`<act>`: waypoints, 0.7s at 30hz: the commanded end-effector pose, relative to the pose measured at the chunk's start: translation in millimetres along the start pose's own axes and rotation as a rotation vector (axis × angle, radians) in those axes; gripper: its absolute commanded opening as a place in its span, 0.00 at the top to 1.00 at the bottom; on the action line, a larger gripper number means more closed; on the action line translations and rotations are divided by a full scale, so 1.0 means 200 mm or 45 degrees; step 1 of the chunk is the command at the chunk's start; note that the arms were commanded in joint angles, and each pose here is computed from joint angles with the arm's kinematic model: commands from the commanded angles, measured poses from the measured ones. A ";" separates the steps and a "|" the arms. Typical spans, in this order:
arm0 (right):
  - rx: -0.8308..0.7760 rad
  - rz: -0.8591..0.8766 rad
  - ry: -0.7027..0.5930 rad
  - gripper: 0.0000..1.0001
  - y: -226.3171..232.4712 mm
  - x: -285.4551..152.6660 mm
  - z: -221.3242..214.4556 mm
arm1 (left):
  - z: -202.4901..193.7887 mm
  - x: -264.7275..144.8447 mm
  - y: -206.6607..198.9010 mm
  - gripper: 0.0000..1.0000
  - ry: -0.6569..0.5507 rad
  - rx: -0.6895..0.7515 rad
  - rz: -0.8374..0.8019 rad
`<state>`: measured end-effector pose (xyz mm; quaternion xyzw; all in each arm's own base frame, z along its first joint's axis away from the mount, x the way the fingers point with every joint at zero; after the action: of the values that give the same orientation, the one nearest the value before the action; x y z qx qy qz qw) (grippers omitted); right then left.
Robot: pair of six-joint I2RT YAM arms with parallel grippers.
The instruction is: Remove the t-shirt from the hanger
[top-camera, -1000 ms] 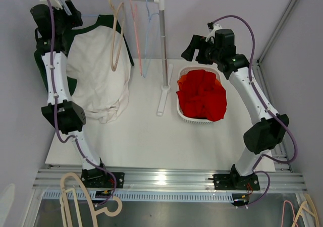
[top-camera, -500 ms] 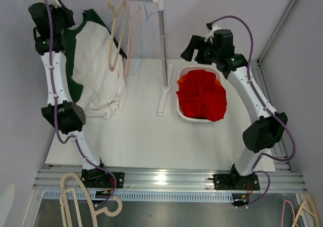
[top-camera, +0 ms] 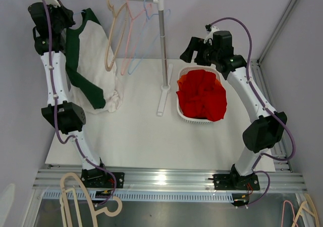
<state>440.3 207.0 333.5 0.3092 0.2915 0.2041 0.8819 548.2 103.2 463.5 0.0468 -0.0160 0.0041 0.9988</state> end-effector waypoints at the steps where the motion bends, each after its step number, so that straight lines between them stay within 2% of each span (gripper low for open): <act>1: 0.003 0.057 -0.027 0.10 0.05 -0.02 0.03 | 0.31 -0.12 -0.02 0.99 -0.186 -0.023 -0.004; 8: 0.001 0.049 -0.024 0.10 0.04 -0.03 0.02 | 0.49 -0.23 -0.09 0.99 -0.288 0.007 -0.003; 14: -0.001 0.064 -0.021 0.10 0.05 -0.06 0.00 | 0.53 -0.32 -0.12 0.99 -0.299 -0.017 0.041; 18: -0.017 0.064 -0.024 0.10 0.05 -0.08 -0.01 | 0.63 -0.41 -0.15 0.99 -0.359 -0.004 0.075; 21: -0.023 0.058 -0.020 0.10 0.04 -0.10 -0.02 | 0.62 -0.44 -0.17 0.99 -0.331 0.001 0.112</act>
<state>433.1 206.2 309.8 0.3072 0.3155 0.1994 0.8754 492.2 67.4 525.1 0.0386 -0.0667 0.0200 0.9968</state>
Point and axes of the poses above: each gripper's point midway between its finger pads, its own x axis out along the fingers, its own y axis along the line the jaws close on, z = x × y, the point moved 3 cm from there along -x, back along the fingers, and after that the axes turned 15 degrees about x, right-handed, at the moved point
